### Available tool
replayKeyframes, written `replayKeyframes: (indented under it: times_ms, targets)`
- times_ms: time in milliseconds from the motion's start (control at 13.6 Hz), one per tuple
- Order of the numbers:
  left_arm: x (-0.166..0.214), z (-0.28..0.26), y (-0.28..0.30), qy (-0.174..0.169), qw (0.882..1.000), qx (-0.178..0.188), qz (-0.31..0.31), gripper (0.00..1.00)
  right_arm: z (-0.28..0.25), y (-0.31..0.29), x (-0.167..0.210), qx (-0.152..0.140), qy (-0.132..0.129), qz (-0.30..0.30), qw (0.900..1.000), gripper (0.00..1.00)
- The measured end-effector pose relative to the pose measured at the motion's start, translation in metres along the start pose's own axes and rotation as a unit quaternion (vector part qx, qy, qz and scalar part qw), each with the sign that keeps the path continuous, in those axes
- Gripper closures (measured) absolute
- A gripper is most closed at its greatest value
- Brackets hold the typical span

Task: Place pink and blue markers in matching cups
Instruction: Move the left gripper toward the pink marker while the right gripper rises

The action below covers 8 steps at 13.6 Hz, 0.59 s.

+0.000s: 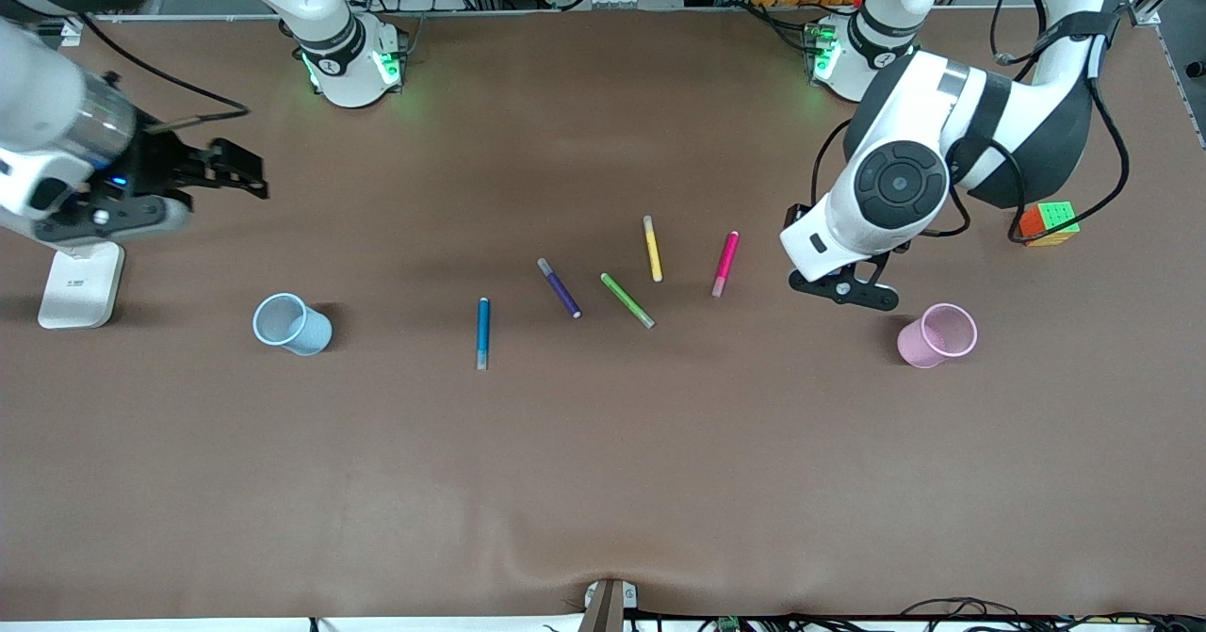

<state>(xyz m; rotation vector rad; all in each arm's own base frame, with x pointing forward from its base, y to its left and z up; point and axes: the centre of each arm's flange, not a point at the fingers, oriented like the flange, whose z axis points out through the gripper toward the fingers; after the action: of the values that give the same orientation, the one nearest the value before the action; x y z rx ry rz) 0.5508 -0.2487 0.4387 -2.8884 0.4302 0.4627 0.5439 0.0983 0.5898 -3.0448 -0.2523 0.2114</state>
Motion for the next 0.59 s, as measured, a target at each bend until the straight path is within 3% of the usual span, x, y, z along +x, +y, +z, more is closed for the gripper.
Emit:
replayKeyframes:
  times_ms: [220, 587]
  targets:
    - [0.001, -0.004, 0.000, 0.005, 1.000, -0.001, 0.019, 0.00, 0.005, -0.012, 0.004, 0.000, 0.000, -0.009, 1.000, 0.00]
    - [0.000, -0.003, 0.020, 0.004, 0.999, 0.002, 0.053, 0.00, 0.011, -0.016, 0.008, 0.011, -0.007, 0.026, 1.000, 0.00]
